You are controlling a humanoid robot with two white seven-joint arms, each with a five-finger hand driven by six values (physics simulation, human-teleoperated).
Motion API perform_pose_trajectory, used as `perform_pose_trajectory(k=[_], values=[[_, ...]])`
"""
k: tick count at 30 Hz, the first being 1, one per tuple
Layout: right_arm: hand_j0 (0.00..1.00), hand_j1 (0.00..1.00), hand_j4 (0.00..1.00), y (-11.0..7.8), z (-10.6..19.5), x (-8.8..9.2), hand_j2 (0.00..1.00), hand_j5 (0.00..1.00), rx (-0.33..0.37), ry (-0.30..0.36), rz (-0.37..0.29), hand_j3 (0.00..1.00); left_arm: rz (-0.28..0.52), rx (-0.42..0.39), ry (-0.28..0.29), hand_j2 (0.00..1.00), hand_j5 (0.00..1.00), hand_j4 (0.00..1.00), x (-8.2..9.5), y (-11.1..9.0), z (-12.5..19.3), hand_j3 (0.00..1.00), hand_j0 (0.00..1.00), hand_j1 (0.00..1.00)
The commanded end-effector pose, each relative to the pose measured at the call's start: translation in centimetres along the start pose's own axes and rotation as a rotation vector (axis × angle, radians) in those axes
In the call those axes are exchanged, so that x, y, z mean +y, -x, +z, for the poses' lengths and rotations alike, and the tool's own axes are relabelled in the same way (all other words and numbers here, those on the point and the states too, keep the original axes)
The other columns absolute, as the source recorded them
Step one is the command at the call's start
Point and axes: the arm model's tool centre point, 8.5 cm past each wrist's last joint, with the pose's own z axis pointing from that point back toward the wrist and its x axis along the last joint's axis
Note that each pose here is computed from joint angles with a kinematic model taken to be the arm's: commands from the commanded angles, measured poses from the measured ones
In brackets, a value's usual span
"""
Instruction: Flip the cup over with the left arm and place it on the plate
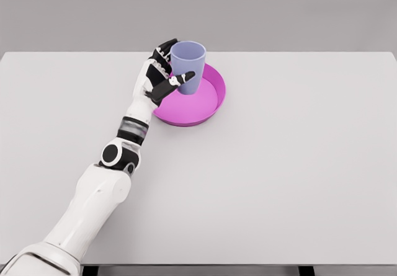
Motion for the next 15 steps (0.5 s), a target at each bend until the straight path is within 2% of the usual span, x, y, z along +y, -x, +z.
perform_pose_trajectory(k=[1, 6, 10, 15], values=[[1.00, 1.00, 1.00, 0.01, 0.00, -0.01, 1.00, 1.00, 0.000, 0.000, 0.000, 1.00, 0.000, -0.001, 0.001, 0.71, 0.71, 0.71, -0.03, -0.03, -0.01, 0.71, 0.71, 0.71], [1.00, 1.00, 1.00, 0.01, 0.00, -0.01, 1.00, 1.00, 0.000, 0.000, 0.000, 1.00, 0.002, -0.004, 0.002, 0.74, 0.74, 0.74, -0.08, -0.11, -0.05, 0.74, 0.74, 0.74], [1.00, 1.00, 1.00, 0.01, 0.00, -0.01, 1.00, 1.00, 0.000, 0.000, 0.000, 1.00, 0.002, -0.010, 0.007, 0.87, 0.87, 0.87, -0.24, -0.29, -0.15, 0.87, 0.87, 0.87], [1.00, 1.00, 1.00, 0.01, 0.00, -0.01, 1.00, 1.00, 0.000, 0.000, 0.000, 1.00, -0.001, -0.016, 0.009, 0.94, 0.94, 0.94, -0.21, -0.59, -0.44, 0.94, 0.94, 0.94]])
